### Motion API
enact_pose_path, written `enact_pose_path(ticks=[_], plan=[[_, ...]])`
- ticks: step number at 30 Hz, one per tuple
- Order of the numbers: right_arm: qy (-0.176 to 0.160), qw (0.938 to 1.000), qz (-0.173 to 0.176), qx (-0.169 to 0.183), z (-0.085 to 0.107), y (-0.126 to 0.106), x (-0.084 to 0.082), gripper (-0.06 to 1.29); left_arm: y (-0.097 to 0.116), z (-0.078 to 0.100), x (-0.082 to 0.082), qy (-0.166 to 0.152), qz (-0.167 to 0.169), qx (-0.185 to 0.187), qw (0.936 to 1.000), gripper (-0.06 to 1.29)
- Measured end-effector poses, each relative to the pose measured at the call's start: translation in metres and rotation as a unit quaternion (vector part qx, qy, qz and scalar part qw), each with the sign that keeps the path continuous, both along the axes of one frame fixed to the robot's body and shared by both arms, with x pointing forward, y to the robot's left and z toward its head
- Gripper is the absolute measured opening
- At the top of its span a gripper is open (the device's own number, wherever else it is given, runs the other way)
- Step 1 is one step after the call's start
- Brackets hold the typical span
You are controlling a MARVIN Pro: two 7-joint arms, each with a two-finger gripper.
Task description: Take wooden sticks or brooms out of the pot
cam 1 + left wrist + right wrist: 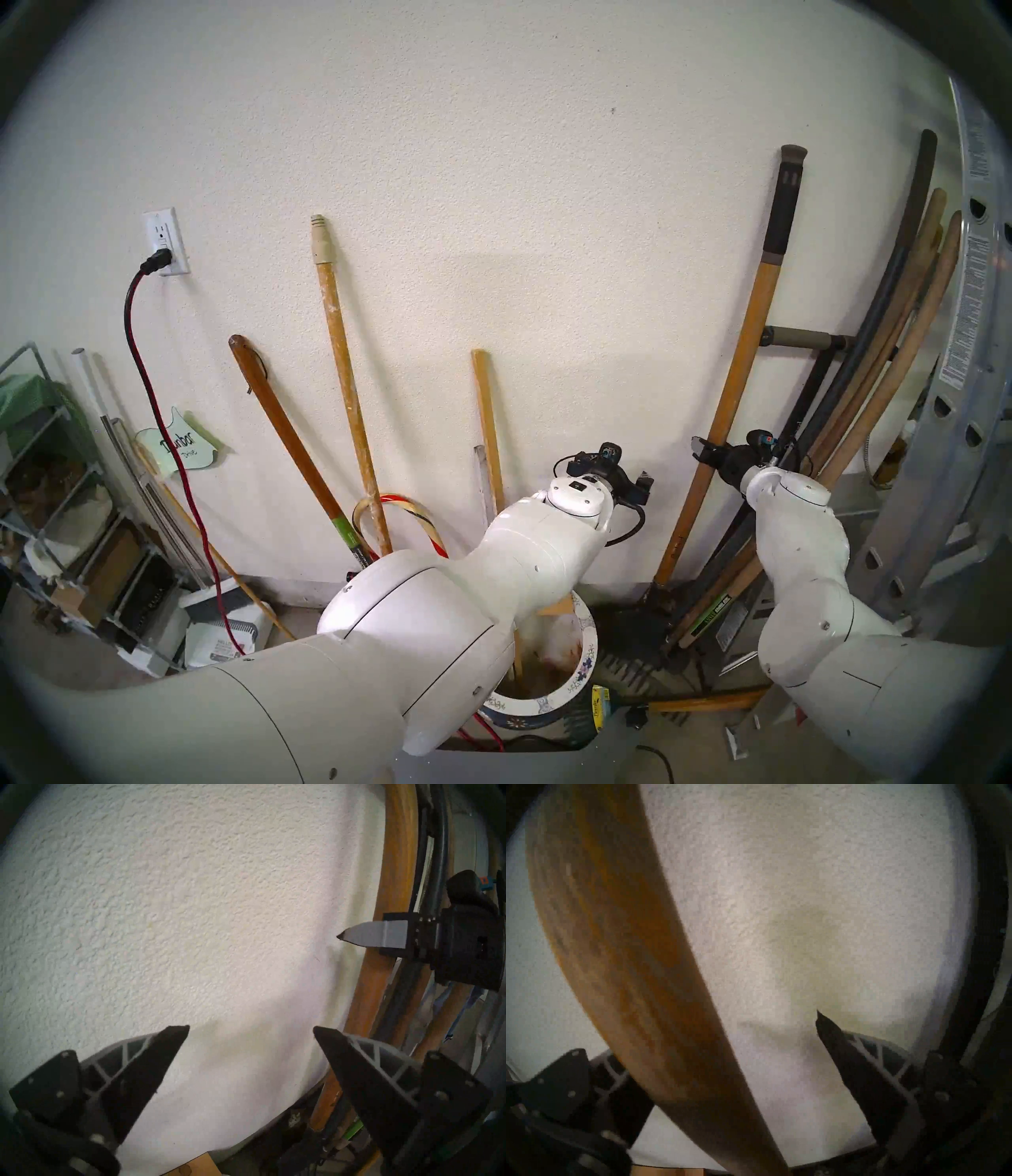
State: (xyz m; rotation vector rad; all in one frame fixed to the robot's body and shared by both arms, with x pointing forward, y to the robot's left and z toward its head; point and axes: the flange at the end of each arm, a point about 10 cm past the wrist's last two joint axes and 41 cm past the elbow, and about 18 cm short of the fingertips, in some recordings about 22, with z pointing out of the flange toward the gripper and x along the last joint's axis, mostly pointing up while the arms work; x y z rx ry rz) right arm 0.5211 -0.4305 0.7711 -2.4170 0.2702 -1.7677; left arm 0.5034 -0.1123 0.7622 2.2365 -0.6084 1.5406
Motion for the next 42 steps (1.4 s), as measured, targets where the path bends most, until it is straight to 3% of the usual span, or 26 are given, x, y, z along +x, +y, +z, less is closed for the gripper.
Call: enact_pose_path(ticks=[4, 20, 25, 29, 30, 34, 42], plan=[[-0.001, 1.0000, -0.004, -0.008, -0.003, 0.001, 0.003, 1.20, 0.002, -0.001, 0.002, 0.001, 0.011, 0.001, 0.9999, 1.27], [-0.024, 0.9985, -0.008, -0.048, -0.009, 0.006, 0.009, 1.22, 0.011, -0.006, 0.004, 0.002, 0.042, -0.016, 0.9990, 1.27], [-0.065, 0.9957, 0.001, -0.066, -0.002, 0.006, 0.010, 1.22, 0.021, -0.007, 0.008, -0.009, 0.048, -0.047, 0.9977, 1.27], [-0.065, 0.9957, 0.001, -0.066, -0.002, 0.006, 0.010, 1.22, 0.021, -0.007, 0.008, -0.009, 0.048, -0.047, 0.9977, 1.27], [-0.107, 0.9915, 0.010, -0.073, 0.006, 0.007, 0.008, 1.22, 0.040, -0.012, 0.013, -0.019, 0.060, -0.070, 0.9956, 1.27], [-0.107, 0.9915, 0.010, -0.073, 0.006, 0.007, 0.008, 1.22, 0.040, -0.012, 0.013, -0.019, 0.060, -0.070, 0.9956, 1.27], [-0.156, 0.9841, 0.017, -0.083, 0.017, 0.009, 0.004, 1.22, 0.063, -0.013, 0.018, -0.049, 0.090, -0.113, 0.9883, 1.27]])
